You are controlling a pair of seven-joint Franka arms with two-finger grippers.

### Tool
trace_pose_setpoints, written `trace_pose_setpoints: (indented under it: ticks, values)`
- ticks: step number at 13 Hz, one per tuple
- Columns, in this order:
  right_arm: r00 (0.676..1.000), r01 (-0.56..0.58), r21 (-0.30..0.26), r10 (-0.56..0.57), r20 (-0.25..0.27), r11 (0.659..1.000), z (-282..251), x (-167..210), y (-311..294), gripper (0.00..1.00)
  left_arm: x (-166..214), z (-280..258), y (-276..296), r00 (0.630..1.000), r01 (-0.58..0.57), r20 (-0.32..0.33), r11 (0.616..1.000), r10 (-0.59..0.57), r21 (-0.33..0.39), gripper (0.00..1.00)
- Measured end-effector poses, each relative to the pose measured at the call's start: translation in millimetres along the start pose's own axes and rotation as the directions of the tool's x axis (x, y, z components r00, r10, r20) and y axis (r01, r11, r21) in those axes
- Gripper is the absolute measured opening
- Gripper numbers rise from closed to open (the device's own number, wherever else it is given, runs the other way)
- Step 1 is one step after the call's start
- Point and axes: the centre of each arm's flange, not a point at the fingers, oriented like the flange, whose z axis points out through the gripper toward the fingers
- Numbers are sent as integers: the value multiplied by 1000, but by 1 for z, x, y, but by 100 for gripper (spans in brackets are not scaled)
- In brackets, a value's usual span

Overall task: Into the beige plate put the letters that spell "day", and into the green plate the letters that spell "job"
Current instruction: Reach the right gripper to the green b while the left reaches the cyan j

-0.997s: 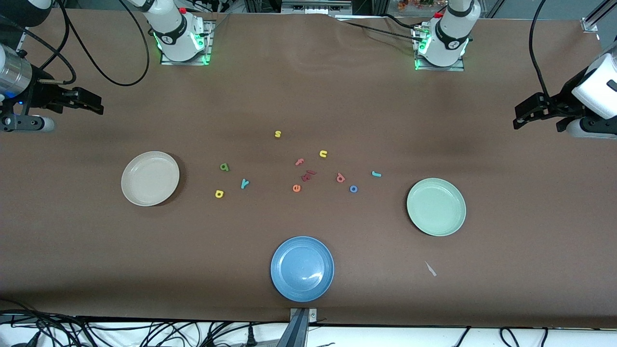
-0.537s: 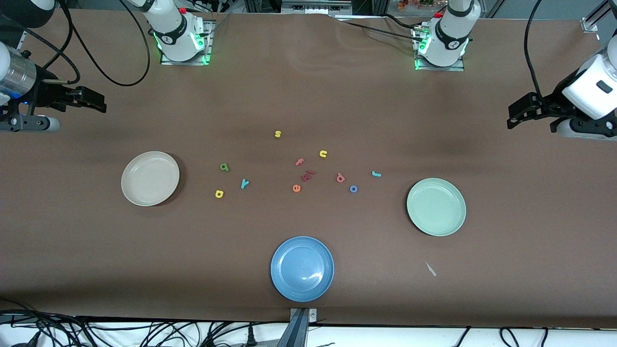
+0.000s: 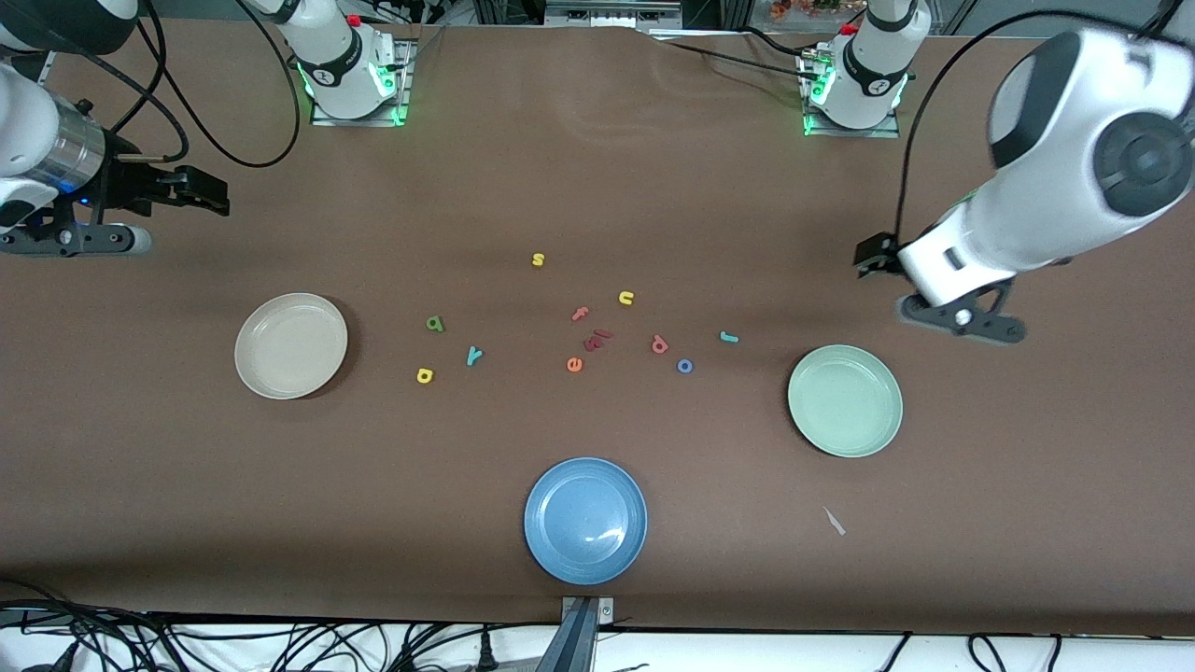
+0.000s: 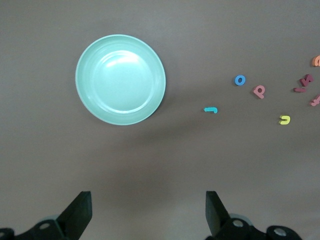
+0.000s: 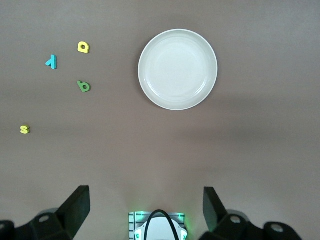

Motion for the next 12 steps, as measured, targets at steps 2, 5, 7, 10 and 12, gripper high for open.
trace_pose_setpoints:
  ticks: [2,5,7,10,12]
  values:
    - [1000,0,-3,0,2,1000,3,1,-21,100,19,20,4,1000,-9,-17,1000,9,-6,100]
    - [1000,18,19,-17,-3,1000,17,13,-55,100,40,41,18,998,30,-53,999,-31,-13,100]
    - [999,33,52,-32,-8,998,49,36,-76,100,51,58,41,989,137,-62,990,-138,-22,100]
    - [996,87,34,-87,-15,996,117,68,-127,100,65,102,82,950,309,-30,951,-310,-22,100]
    - [995,95,29,-94,-45,995,153,76,-145,100,69,127,98,911,413,3,911,-413,-7,100]
